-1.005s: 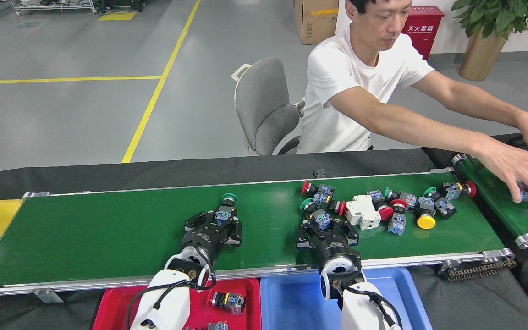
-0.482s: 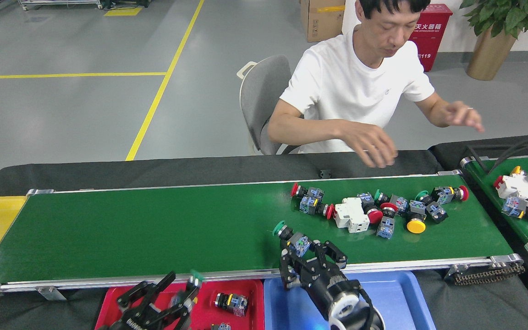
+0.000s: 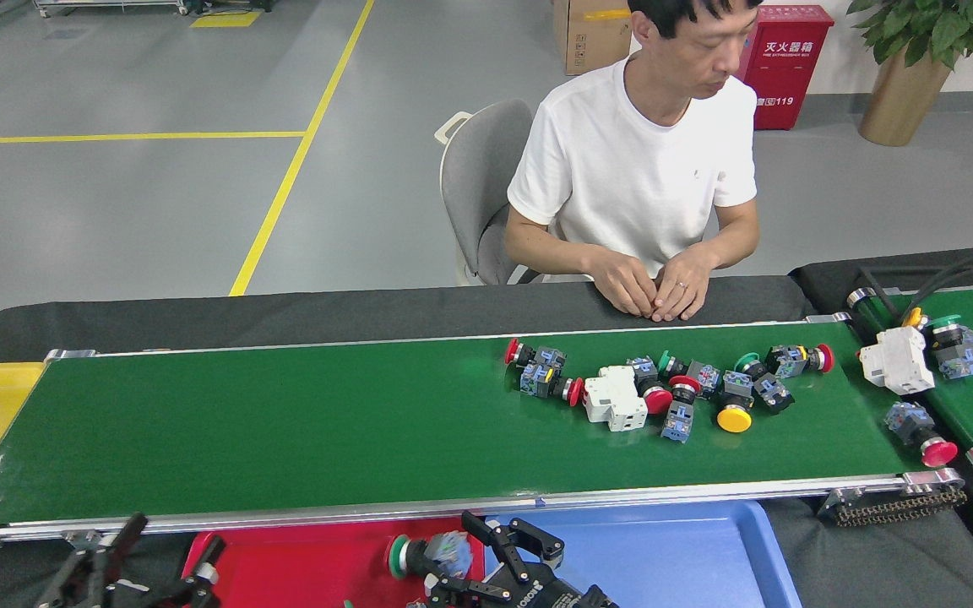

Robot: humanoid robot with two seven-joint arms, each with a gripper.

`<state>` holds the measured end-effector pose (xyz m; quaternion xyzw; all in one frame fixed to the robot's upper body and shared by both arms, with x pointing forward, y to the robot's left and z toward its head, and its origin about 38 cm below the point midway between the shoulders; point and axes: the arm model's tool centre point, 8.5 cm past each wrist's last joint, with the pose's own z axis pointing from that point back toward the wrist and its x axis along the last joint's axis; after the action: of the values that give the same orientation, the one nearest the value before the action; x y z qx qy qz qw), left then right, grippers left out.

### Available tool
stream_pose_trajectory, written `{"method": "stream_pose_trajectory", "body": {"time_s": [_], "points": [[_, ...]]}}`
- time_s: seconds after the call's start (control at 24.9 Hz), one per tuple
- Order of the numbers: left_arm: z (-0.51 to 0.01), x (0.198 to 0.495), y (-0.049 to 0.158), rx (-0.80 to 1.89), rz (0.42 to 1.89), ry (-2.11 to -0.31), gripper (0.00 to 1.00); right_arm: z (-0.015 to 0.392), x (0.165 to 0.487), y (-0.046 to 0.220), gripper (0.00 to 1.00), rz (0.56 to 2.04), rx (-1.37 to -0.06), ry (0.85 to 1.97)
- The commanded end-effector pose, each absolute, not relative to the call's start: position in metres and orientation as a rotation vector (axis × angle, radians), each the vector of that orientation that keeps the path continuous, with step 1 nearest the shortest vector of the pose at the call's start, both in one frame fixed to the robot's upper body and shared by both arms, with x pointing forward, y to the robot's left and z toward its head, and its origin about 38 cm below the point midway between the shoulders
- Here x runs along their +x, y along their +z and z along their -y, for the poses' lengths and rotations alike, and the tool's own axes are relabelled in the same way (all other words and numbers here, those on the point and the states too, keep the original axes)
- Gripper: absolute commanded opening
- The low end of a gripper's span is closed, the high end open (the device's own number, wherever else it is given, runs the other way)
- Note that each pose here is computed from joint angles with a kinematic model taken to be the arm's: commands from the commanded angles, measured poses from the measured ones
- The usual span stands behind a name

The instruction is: Pick switch part from conveyor to tray

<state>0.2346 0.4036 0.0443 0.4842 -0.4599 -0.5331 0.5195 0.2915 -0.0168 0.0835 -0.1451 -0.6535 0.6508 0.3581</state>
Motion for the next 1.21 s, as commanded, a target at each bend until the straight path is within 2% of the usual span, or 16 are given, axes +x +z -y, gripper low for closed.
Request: {"method": "stream_pose_trajectory", "body": {"time_s": [0.0, 0.2, 0.32, 0.48, 0.6, 0.68, 0.76, 0.92, 1.09, 1.17], "points": [[-0.417, 0.226, 0.047, 1.238, 1.058, -1.271, 0.98, 0.024, 0.301, 0.095, 0.97, 1.71, -0.409, 1.641], [-0.415, 0.213, 0.037, 1.237, 1.051, -1.317, 0.99, 0.103, 0.354, 0.115, 0.95, 1.624, -0.654, 1.414], [-0.408, 0.224, 0.043, 1.201, 1.124, -1.377, 0.99, 0.149, 0.372, 0.124, 0.95, 1.572, -0.818, 1.251], [-0.385, 0.267, 0.064, 1.156, 1.275, -1.509, 0.99, 0.207, 0.368, 0.115, 0.95, 1.469, -1.034, 1.066], [-0.344, 0.312, 0.068, 1.066, 1.352, -1.606, 0.99, 0.229, 0.35, 0.097, 0.96, 1.394, -1.114, 1.004], [-0.313, 0.343, 0.067, 0.993, 1.393, -1.668, 0.99, 0.234, 0.336, 0.081, 0.96, 1.337, -1.1, 1.008], [-0.293, 0.361, 0.062, 0.941, 1.413, -1.69, 0.99, 0.233, 0.325, 0.069, 0.96, 1.307, -1.077, 1.018], [-0.254, 0.391, 0.052, 0.919, 1.387, -1.721, 0.99, 0.217, 0.328, 0.069, 0.96, 1.326, -1.039, 1.034], [-0.233, 0.413, 0.044, 0.9, 1.354, -1.73, 0.99, 0.166, 0.357, 0.066, 0.95, 1.302, -0.956, 1.107], [-0.226, 0.426, 0.043, 0.901, 1.338, -1.706, 0.99, 0.138, 0.374, 0.063, 0.95, 1.272, -0.968, 1.163]]}}
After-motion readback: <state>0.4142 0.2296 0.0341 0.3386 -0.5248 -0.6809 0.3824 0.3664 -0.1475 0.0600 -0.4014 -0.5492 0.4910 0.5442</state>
